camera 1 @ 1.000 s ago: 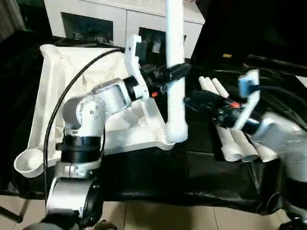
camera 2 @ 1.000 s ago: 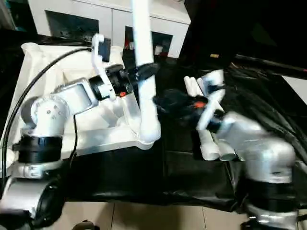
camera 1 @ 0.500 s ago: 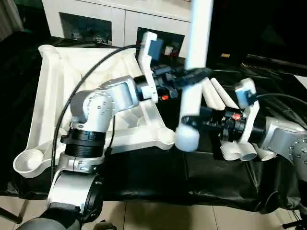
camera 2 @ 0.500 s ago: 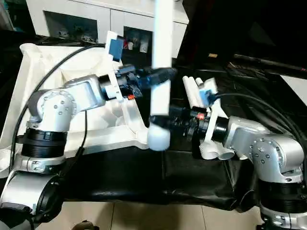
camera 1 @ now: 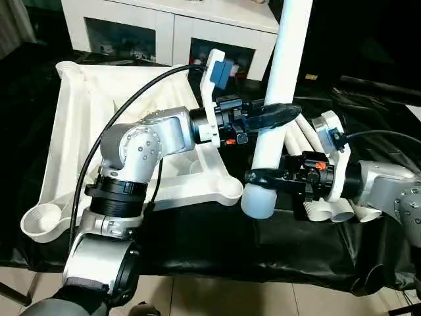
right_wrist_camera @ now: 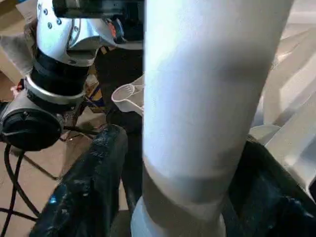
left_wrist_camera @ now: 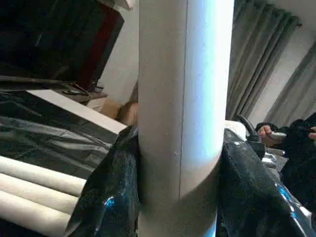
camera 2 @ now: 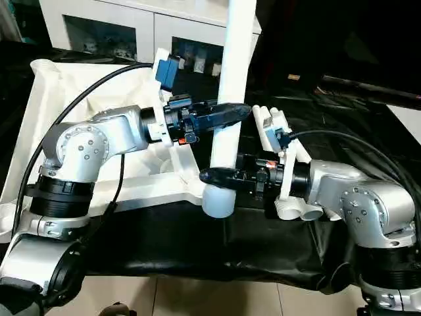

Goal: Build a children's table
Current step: Pick table leg

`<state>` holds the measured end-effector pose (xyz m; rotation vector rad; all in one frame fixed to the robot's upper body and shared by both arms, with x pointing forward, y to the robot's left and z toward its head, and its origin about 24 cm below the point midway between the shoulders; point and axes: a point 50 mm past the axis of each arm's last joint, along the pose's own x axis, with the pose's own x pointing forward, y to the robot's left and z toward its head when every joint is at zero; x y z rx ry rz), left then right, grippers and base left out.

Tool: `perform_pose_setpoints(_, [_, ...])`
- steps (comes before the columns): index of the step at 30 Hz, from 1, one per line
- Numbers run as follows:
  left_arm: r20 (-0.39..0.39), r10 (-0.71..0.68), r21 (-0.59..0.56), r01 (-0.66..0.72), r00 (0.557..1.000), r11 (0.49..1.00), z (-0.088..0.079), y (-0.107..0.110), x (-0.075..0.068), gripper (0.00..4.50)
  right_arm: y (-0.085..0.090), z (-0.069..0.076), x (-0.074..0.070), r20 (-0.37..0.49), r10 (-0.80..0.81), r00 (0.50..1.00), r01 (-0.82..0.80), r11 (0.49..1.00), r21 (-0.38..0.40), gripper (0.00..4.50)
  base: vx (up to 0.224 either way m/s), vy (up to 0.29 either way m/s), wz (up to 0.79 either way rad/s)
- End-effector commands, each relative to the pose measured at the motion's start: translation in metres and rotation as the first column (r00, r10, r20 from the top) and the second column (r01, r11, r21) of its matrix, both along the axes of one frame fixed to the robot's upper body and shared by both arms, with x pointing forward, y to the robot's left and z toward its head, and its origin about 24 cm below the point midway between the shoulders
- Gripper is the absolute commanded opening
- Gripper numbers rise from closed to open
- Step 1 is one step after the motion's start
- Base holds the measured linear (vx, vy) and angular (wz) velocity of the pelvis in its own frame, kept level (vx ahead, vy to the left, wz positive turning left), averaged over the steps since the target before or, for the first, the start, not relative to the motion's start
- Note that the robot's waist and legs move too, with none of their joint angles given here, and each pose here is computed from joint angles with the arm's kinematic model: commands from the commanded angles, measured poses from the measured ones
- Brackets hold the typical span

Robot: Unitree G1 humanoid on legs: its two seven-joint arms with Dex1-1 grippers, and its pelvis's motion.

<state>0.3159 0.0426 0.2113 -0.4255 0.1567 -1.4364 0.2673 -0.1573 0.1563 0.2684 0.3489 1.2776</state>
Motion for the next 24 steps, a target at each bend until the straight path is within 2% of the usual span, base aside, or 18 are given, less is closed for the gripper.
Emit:
perform_pose_setpoints(1, [0.044, -0.034, 0.001, 0.034, 0.998, 0.999, 0.0101, -0.0065, -0.0043, 1.84, -0.0014, 0.0033, 0.0002, 0.022, 0.011, 1.000, -0.010, 1.000, -0.020, 2.62, 0.000, 0.000, 0.00])
perform_pose_setpoints(3, [0.045, -0.037, 0.000, 0.037, 0.998, 0.999, 0.0103, -0.0070, -0.0049, 1.84, -0.0012, 0.0027, -0.0003, 0.020, 0.015, 1.000, -0.015, 1.000, -0.019, 2.37, 0.000, 0.000, 0.00])
perform_pose_setpoints(7, [0.047, -0.047, 0.000, 0.047, 0.998, 0.999, 0.0104, -0.0079, -0.0060, 1.84, -0.0008, 0.0013, -0.0010, 0.015, 0.023, 1.000, -0.023, 1.000, -0.017, 2.18, 0.000, 0.000, 0.00])
perform_pose_setpoints(8, [0.048, -0.047, 0.000, 0.048, 0.998, 0.999, 0.0104, -0.0080, -0.0060, 1.84, -0.0008, 0.0011, -0.0011, 0.015, 0.024, 1.000, -0.024, 1.000, -0.017, 1.97, 0.000, 0.000, 0.00])
perform_pose_setpoints(16, [0.050, -0.013, 0.003, 0.013, 0.999, 1.000, 0.0101, -0.0078, -0.0037, 1.84, -0.0020, -0.0004, -0.0013, 0.026, 0.011, 1.000, -0.011, 1.000, 0.006, 1.86, 0.000, 0.000, 0.00])
perform_pose_setpoints(17, [0.043, -0.008, 0.002, 0.008, 0.999, 1.000, 0.0100, -0.0077, -0.0032, 2.40, -0.0022, -0.0003, -0.0011, 0.029, 0.006, 1.000, -0.006, 1.000, 0.011, 1.86, 0.000, 0.000, 0.00])
perform_pose_setpoints(21, [0.036, -0.034, -0.047, 0.035, 0.999, 0.998, 0.0125, -0.0059, -0.0056, 2.62, -0.0029, 0.0016, 0.0008, 0.051, -0.036, 0.998, 0.033, 0.998, 0.048, 1.86, 0.000, 0.000, 0.00])
perform_pose_setpoints(24, [0.069, 0.072, -0.140, -0.062, 0.995, 0.988, 0.0183, -0.0053, 0.0002, 2.89, -0.0043, 0.0073, 0.0034, 0.097, -0.093, 0.991, 0.081, 0.989, 0.119, 1.86, 0.000, 0.000, 0.00])
